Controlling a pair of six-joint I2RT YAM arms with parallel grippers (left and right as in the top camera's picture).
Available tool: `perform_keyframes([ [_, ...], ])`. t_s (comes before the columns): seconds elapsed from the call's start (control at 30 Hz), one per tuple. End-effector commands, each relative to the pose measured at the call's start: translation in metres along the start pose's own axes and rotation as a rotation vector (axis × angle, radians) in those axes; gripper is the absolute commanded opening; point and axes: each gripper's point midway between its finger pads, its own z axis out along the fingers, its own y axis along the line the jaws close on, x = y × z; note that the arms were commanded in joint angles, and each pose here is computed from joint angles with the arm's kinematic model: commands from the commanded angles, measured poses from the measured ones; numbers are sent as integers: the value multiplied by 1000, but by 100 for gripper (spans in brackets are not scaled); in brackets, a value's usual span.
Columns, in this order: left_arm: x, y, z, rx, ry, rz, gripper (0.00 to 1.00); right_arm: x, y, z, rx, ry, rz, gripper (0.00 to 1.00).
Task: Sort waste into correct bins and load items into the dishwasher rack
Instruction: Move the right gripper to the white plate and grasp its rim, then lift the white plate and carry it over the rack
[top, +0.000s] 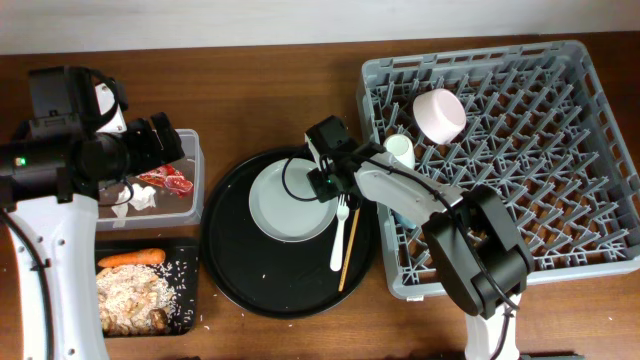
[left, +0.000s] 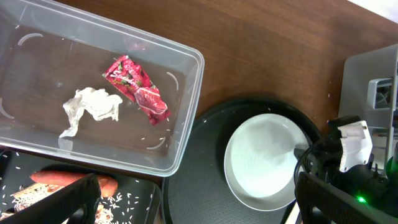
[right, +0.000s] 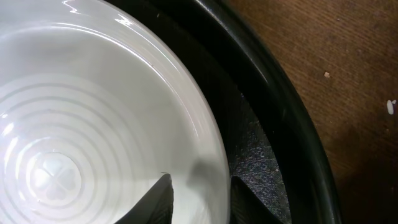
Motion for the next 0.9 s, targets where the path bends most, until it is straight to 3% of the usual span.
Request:
perform_keyframes([
  [0.0, -4, 1, -9, -5, -29, -12, 99, 9, 0, 5, 7, 26, -1, 30],
  [0.5, -4, 1, -9, -5, -29, -12, 99, 13, -1, 10, 9, 41, -1, 28],
  [0.6, -4, 1, -9, -5, -29, -12, 99, 14, -2, 12, 13, 45, -1, 18],
  [0.87, -4, 1, -9, -5, -29, -12, 99, 22, -3, 21, 16, 74, 1, 14],
])
